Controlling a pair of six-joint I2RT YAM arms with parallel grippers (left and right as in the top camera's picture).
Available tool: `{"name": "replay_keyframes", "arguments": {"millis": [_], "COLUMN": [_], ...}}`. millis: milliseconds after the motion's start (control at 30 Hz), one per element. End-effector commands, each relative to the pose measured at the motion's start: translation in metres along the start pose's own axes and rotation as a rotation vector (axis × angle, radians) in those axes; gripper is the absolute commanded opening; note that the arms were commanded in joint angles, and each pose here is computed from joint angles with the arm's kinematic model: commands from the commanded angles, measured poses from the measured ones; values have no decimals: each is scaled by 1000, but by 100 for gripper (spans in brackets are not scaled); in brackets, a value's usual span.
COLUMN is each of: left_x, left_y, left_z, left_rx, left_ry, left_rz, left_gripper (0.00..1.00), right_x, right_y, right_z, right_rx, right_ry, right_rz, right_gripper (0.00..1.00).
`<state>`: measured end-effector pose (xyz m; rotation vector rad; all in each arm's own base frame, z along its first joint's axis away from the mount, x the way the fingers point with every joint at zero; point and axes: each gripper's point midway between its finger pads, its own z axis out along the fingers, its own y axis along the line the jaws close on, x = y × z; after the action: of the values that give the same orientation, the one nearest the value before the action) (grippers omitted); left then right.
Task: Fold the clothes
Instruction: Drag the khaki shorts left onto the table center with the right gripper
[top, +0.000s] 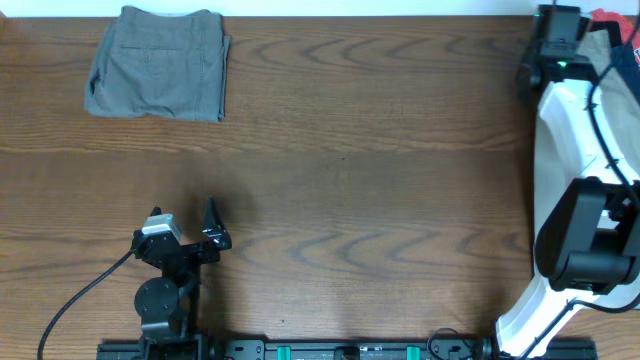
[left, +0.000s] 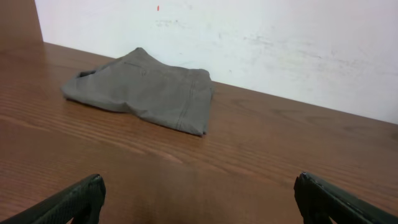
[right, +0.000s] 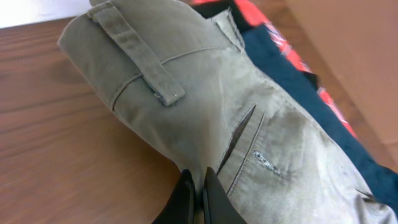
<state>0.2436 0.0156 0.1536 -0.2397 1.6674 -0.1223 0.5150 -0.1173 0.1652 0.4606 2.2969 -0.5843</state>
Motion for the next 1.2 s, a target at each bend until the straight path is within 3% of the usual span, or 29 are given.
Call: {"name": "replay_keyframes", "arguments": {"millis": [0,267,567,1000,1033,1133,1167], "left_x": [15,15,15,15,15,15,15], "left_y": [3,3,3,3,3,3,3], "left_z": [2,2,2,2,2,2,2], "left_rx": [-8,-8,-8,-9,-9,-9,-8], "left_ry": [37,37,37,37,37,37,37], "left_rz": [13,13,14,13,13,13,13], "left_gripper": [98,98,98,98,98,98,98], "right_x": [-6,19,97,223,229,238,239], "right_y": [45,144,261,338,339,343,343], "right_z": [-29,-83,-177,-345,-351,-360,-360], "right_rx": [-125,-379,-866,-1399,-1398,-1375,-1369], "right_ry": [-37,-23,119,285,290,294,297], "right_rz": [-16,-129,-284,-598,-608,-609,-604], "right_gripper": [1,1,1,2,9,53,54]}}
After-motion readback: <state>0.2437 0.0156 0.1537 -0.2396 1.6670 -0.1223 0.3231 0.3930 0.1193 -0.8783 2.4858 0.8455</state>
